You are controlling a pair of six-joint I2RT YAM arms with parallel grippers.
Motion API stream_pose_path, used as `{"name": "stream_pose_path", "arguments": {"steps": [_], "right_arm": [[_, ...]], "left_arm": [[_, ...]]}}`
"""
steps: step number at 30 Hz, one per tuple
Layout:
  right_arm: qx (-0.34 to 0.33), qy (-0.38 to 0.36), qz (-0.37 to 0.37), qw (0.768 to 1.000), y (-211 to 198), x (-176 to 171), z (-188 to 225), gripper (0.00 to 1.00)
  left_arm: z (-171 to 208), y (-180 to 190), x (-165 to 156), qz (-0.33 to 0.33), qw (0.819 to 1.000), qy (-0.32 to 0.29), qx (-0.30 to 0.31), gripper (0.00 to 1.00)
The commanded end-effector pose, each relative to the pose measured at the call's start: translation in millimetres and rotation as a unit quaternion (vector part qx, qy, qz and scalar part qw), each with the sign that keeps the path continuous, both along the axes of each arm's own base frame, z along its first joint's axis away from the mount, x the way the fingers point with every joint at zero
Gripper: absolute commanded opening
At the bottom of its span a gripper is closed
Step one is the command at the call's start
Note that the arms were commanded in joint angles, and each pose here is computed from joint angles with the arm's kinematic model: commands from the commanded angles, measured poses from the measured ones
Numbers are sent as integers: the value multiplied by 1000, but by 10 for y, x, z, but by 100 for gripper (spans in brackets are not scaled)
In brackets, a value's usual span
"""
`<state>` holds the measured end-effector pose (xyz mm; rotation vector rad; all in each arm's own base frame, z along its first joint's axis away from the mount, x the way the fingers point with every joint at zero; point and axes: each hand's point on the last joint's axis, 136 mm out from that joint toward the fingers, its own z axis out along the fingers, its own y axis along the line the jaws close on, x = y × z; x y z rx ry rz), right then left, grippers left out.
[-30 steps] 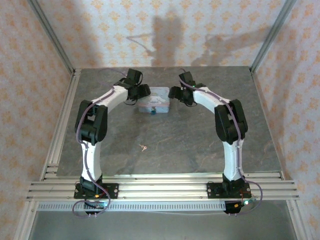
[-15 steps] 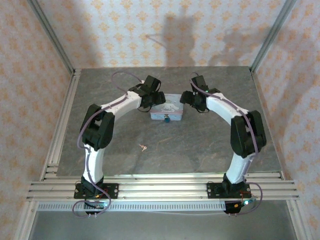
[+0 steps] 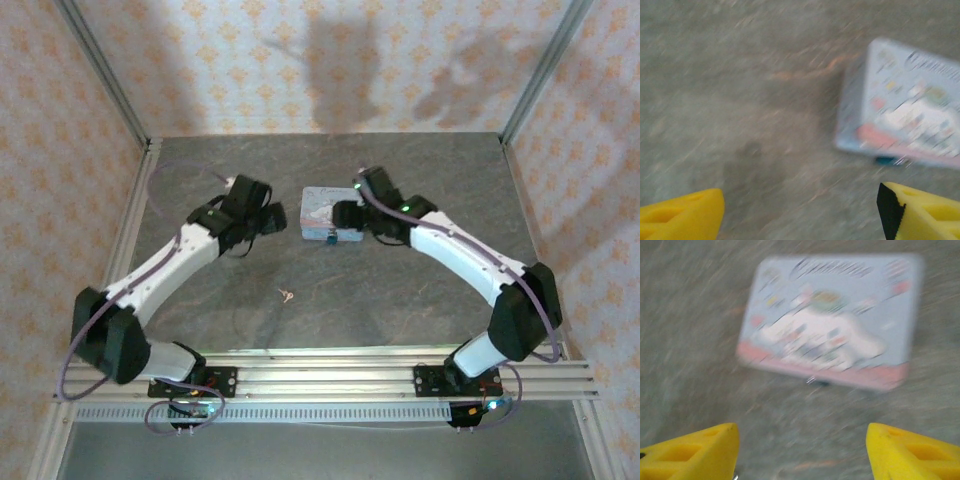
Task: Unlock the padlock with the key
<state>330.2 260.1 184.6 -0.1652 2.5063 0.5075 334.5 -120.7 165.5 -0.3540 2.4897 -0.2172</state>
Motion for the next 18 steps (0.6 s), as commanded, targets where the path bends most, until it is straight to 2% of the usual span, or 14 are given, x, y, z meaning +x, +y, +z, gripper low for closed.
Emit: {"name": "stream_pose_path", "arguments": {"steps": [1, 3, 6, 10, 14, 18], "right_arm": [[-55, 34, 110, 992, 412, -350, -271, 67], [-90, 61, 175, 979, 639, -537, -480, 66], [-131, 102, 260, 951, 860, -784, -776, 60], [-151, 128, 316, 928, 1024, -909, -983, 53], [-164, 136, 345, 914, 1139, -923, -1078, 46], [-203, 136, 375, 895, 1229, -998, -1224, 50]], "left_arm": [[-421, 279, -564, 5, 996, 83, 39, 80], [-596, 314, -817, 13, 995, 100, 13, 79], [-767, 295, -1110, 19, 994, 92, -48, 75], [-814, 318, -1321, 27, 993, 54, -101, 72], [-845, 390, -1433, 34, 993, 42, -106, 72], [-935, 431, -1493, 38, 993, 56, -97, 72]]}}
